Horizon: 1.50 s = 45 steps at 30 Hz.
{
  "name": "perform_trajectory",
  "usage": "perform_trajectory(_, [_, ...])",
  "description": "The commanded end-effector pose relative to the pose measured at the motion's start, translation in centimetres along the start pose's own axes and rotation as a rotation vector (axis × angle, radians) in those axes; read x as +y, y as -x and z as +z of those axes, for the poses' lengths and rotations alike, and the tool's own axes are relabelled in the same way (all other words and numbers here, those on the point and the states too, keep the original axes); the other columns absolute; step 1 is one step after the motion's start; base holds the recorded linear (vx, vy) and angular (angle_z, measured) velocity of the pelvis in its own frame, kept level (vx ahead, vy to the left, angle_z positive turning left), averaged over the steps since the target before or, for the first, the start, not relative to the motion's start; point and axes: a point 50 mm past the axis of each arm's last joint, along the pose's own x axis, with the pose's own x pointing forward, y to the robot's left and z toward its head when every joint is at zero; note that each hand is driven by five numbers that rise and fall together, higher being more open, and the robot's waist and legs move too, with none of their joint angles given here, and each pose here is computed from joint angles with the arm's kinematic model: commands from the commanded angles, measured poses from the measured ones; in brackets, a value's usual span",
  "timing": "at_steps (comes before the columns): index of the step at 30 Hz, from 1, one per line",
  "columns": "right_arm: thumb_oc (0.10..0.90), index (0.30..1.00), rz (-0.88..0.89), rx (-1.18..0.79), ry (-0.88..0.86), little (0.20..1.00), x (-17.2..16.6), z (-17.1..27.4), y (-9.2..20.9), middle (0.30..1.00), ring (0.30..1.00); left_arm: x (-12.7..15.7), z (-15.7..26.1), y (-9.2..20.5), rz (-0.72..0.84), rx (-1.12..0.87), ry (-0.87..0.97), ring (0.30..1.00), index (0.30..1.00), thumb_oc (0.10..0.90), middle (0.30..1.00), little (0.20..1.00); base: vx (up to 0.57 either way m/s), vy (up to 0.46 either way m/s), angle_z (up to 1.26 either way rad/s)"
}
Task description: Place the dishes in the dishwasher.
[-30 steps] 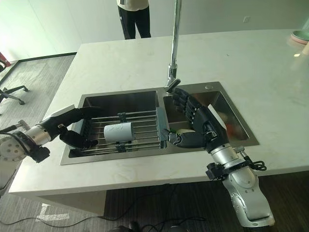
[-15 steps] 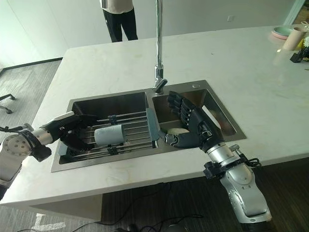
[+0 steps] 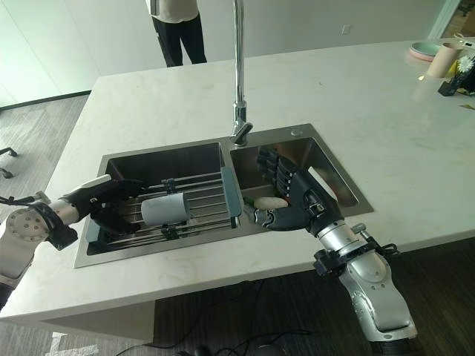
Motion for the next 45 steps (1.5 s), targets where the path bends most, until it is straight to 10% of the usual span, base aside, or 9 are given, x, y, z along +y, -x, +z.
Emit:
perform_trajectory(1, [0.8,0.9,0.024,-0.261,0.095,0.9,-0.8,5.3,-1.6,0.9,0.9,4.8,4.7,-0.1,0.191,-0.163,-0.107,0.9,0.9,0.8,0.9,0.9,0.02,0.008,-0.06])
perform_trajectory(45, [0.8,0.9,0.053,-0.221,0.106,0.9,-1.1,4.8,-0.8,0.9,0.9,3.2,0.4,-1.1,0.107,0.012,-0.084,0.9,0.9,0.8,0.9,0.9,0.01,0.004,-0.04])
